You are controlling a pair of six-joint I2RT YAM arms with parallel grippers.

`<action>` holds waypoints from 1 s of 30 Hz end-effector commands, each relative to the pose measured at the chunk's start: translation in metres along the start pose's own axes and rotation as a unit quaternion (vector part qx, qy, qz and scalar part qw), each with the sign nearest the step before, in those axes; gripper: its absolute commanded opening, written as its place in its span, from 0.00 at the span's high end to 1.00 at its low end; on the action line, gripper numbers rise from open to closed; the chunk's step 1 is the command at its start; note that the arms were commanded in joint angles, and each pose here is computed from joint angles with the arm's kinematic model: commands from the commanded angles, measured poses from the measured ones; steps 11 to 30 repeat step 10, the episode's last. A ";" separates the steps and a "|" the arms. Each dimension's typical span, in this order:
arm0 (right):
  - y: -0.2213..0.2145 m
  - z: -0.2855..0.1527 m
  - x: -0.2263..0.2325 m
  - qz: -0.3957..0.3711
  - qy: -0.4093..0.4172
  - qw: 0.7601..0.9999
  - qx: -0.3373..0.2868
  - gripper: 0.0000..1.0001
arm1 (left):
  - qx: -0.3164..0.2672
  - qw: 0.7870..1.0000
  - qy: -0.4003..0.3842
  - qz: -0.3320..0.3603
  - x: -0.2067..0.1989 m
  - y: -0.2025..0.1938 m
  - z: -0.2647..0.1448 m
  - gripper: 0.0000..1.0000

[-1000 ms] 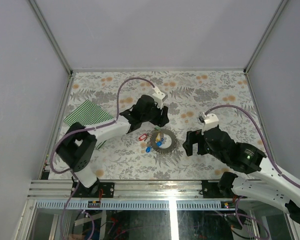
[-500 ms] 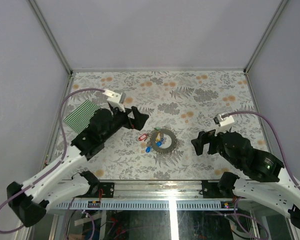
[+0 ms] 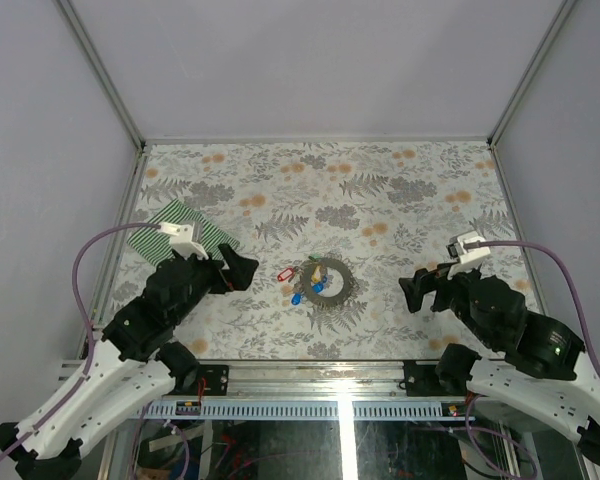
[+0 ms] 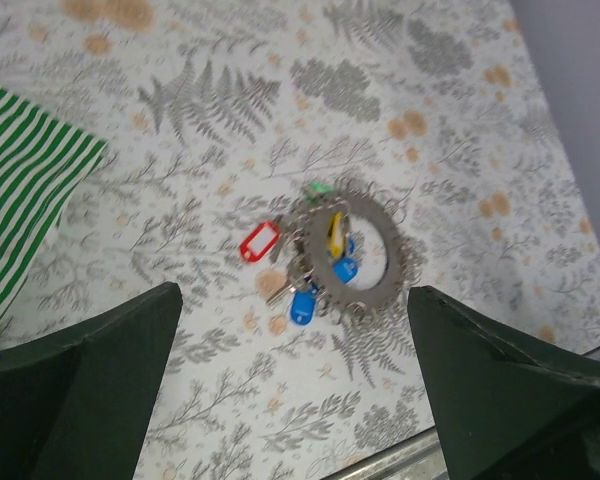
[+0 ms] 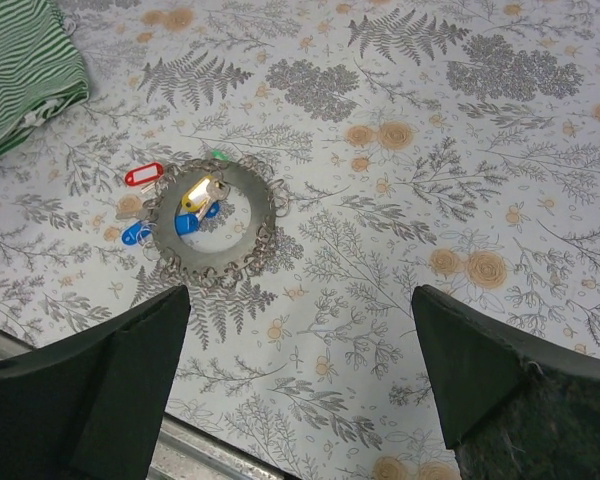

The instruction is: Put the keys on the keyring

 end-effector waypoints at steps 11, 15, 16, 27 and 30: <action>0.001 0.008 0.005 -0.020 0.009 1.000 -0.008 0.01 | -0.007 0.999 0.054 0.003 0.019 -0.005 -0.004 0.00; 0.001 0.008 0.005 -0.020 0.009 1.000 -0.008 0.01 | -0.007 0.999 0.054 0.003 0.019 -0.005 -0.004 0.00; 0.001 0.008 0.005 -0.020 0.009 1.000 -0.008 0.01 | -0.007 0.999 0.054 0.003 0.019 -0.005 -0.004 0.00; 0.001 0.008 0.005 -0.020 0.009 1.000 -0.008 0.01 | -0.007 0.999 0.054 0.003 0.019 -0.005 -0.004 0.00; 0.001 0.008 0.005 -0.020 0.009 1.000 -0.008 0.01 | -0.007 0.999 0.054 0.003 0.019 -0.005 -0.004 0.00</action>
Point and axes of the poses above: each gripper's point midway between its finger pads, its own z axis out along the fingers, its own x axis along the line the jaws close on, y = z × x, the point moved 7 cm from there along -z, back along the fingers, and after that the axes turned 10 degrees about -z, right-handed, at the moved point
